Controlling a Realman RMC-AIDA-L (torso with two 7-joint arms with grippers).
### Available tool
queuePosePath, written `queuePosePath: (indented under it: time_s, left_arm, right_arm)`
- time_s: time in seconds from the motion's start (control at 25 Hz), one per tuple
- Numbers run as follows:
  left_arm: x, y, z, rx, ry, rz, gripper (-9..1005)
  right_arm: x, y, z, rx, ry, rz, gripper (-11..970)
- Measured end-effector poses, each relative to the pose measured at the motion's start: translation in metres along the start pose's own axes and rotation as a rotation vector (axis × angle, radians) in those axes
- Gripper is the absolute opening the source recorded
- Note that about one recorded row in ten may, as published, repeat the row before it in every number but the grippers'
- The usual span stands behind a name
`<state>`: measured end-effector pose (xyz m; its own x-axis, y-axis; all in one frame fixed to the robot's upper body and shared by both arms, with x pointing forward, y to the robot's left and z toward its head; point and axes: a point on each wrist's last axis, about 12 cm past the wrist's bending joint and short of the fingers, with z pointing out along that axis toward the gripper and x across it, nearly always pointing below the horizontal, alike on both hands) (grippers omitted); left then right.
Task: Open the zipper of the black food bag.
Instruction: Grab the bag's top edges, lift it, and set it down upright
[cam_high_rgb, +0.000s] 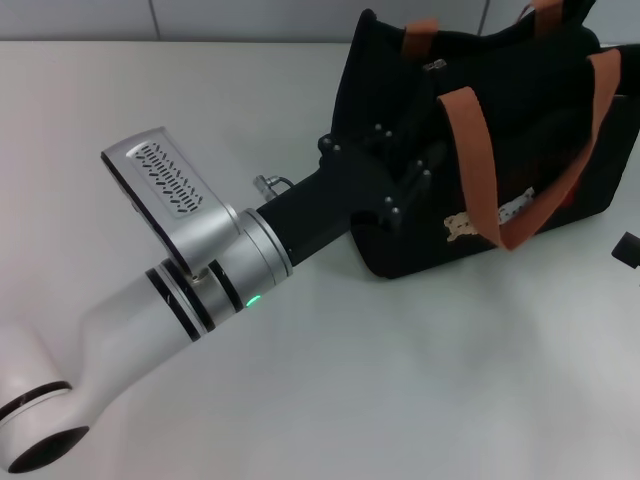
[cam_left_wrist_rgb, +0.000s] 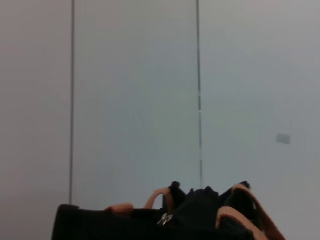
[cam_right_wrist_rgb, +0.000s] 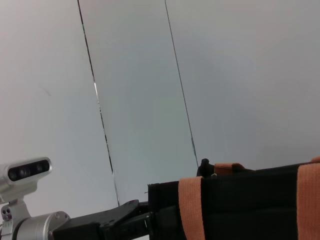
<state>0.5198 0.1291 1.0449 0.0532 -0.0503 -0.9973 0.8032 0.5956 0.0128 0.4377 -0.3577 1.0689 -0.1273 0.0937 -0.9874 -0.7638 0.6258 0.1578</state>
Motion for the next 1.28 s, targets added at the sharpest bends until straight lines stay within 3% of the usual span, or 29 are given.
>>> queuePosePath:
  time_s: [0.04,0.16,0.56,0.72,1.12,1.28]
  left_arm:
    - [0.0,0.001,0.0,-0.011,0.001,-0.003,480]
    - [0.002,0.003,-0.002,-0.034,0.005,-0.013,241]
    - [0.002,0.006,-0.009,-0.025,0.002,-0.055,197]
    - [-0.002,0.013,-0.015,-0.001,-0.015,-0.045,192]
    - [-0.044,0.065,-0.04,0.114,-0.127,0.006,182]
    - [-0.071,0.087,-0.035,0.188,-0.151,0.035,179]
  right_arm:
    - [0.0,0.0,0.0,0.001,0.001,0.0,830]
    - [0.0,0.0,0.0,0.004,0.001,0.001,830]
    - [-0.001,0.0,-0.003,0.032,-0.029,-0.004,830]
    - [-0.002,0.0,-0.003,0.032,-0.035,-0.005,830]
    - [-0.003,-0.002,-0.003,0.038,-0.045,0.049,830]
    - [-0.005,-0.003,0.0,0.033,-0.051,0.064,829]
